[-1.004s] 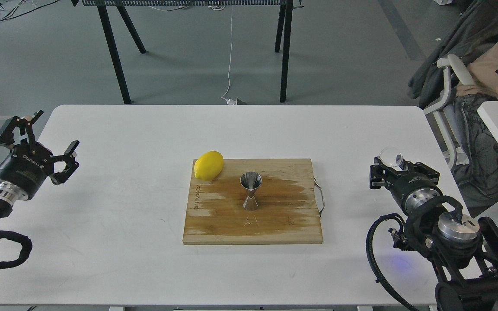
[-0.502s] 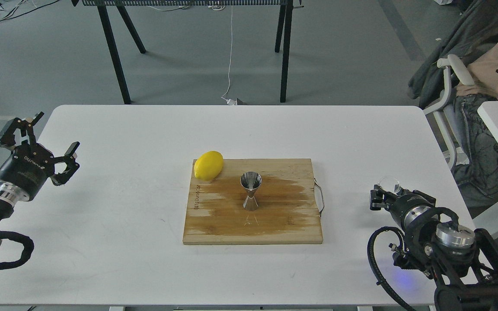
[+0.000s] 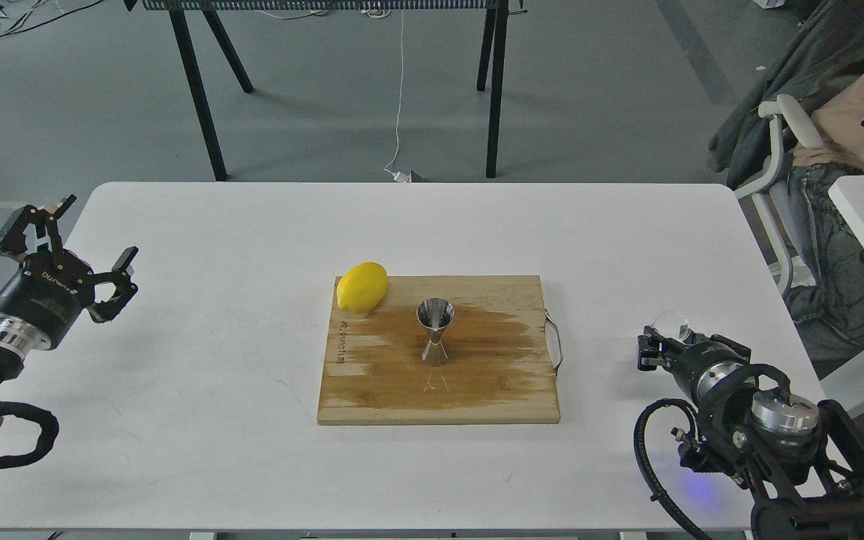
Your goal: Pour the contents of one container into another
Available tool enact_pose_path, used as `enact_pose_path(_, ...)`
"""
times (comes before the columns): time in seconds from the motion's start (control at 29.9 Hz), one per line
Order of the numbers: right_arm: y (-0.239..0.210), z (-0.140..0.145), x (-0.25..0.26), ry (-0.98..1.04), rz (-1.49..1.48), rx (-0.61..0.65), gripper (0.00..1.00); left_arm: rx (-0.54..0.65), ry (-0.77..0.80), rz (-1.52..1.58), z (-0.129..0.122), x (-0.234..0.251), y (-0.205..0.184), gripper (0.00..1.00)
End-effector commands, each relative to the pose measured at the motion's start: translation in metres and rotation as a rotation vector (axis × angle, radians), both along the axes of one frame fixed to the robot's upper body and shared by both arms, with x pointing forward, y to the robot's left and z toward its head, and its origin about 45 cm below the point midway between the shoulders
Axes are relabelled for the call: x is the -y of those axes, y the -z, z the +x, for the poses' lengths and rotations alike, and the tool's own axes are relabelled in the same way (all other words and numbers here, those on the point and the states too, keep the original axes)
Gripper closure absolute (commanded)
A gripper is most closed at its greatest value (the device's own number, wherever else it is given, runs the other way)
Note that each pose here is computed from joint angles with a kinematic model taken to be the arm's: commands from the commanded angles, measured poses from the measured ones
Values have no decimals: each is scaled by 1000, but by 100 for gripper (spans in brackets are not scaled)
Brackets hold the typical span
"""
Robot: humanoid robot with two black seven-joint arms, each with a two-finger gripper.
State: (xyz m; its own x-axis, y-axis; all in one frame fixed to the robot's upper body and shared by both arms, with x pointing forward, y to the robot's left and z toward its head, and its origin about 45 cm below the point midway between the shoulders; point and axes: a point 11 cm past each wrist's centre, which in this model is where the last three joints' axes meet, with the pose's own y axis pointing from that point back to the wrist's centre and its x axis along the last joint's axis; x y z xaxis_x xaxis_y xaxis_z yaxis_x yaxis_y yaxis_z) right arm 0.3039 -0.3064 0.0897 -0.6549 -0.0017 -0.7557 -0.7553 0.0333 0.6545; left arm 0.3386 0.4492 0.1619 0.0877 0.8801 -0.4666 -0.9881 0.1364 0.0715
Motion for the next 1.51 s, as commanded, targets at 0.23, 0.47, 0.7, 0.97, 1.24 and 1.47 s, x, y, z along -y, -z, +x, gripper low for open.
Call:
enact_pose_path(0.23, 3, -1, 2, 3, -5, -8, 50, 0, 0, 0, 0, 0, 0, 0)
enact_pose_path(0.47, 3, 0, 1, 1, -2, -9, 47, 0, 0, 0, 0, 0, 0, 0)
enact_pose_path(0.7, 3, -1, 1, 0, -4, -9, 42, 0, 0, 0, 0, 0, 0, 0)
enact_pose_path(0.97, 2, -2, 0, -4, 0, -7, 25, 0, -1, 1, 0, 0, 0, 0)
enact_pose_path(1.24, -1, 1, -1, -7, -2, 3, 4, -1, -2, 2, 0, -1, 0, 0)
enact_pose_path(1.47, -21, 6, -1, -27, -13, 61, 4, -6, -18, 12, -1, -7, 2, 0)
